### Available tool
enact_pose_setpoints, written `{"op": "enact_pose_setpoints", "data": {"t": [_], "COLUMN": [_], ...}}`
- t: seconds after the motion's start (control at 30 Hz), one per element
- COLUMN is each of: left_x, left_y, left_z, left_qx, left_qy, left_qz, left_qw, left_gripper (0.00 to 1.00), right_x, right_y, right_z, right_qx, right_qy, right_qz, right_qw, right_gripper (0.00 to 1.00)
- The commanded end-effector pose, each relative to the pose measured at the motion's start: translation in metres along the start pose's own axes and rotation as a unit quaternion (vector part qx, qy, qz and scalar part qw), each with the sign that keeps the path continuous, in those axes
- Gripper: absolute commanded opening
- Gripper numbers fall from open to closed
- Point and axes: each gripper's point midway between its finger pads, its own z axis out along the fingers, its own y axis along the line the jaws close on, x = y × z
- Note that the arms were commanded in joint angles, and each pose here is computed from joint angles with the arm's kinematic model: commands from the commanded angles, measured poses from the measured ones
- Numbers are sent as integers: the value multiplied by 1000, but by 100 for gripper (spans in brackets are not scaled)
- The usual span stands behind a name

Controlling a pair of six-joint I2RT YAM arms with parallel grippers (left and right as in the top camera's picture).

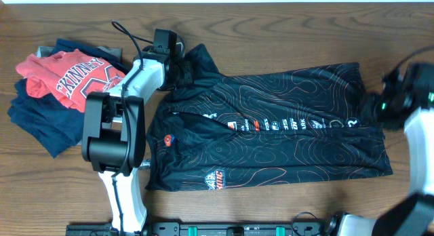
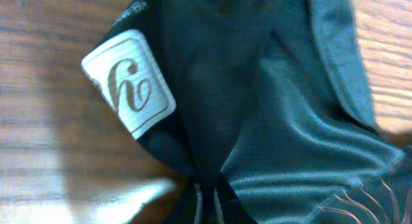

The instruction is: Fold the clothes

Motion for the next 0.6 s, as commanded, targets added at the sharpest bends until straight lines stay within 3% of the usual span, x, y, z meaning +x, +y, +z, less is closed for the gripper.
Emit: {"op": "enact_pose_setpoints", "data": {"t": [0.0, 0.3, 0.57], "left_x": [3, 10, 11], "left_y": [-9, -7, -8], "left_z": [-14, -14, -13], "left_qx": [16, 11, 10], "left_qy": [4, 19, 20], "left_qz": [-8, -11, -11], "left_qw": [1000, 1000, 1000], "left_gripper": [6, 6, 6], "right_x": [-40, -138, -161], "right_y": [8, 15, 18], "right_z": [15, 98, 156], "right_qx": [4, 5, 21], "right_qy": [-3, -76, -122], "right_qz": [-24, -32, -22], "right_qw": [1000, 997, 992], "right_gripper": [53, 57, 60]}}
